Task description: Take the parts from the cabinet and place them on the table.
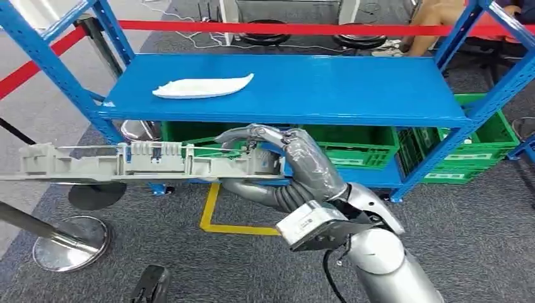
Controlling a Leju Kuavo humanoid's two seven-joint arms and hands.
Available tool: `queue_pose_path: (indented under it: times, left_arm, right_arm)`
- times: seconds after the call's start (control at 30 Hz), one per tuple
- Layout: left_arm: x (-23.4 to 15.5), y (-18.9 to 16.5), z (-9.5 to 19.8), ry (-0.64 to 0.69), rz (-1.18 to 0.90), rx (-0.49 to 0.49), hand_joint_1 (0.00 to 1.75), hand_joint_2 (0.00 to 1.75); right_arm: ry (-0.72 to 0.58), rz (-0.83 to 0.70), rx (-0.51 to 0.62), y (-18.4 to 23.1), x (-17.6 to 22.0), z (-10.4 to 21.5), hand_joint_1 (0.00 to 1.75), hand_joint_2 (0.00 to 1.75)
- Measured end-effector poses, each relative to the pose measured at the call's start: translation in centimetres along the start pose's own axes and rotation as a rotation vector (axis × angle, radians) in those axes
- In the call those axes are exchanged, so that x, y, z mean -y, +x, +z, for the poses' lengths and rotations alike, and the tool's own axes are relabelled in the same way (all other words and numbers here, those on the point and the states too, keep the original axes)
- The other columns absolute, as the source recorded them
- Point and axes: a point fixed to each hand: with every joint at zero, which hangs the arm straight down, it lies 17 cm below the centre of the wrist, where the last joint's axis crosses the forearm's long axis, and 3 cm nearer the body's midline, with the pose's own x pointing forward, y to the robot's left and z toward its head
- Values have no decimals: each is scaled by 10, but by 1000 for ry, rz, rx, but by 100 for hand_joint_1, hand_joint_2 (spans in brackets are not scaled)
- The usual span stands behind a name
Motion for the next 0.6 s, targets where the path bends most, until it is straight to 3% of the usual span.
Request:
queue_pose_path:
  times: [0.6]
  left_arm:
    - [-4, -7, 2, 12, -4, -15, 0, 0]
  right_arm:
    - [13, 35, -30, -14, -2, 6, 175, 175]
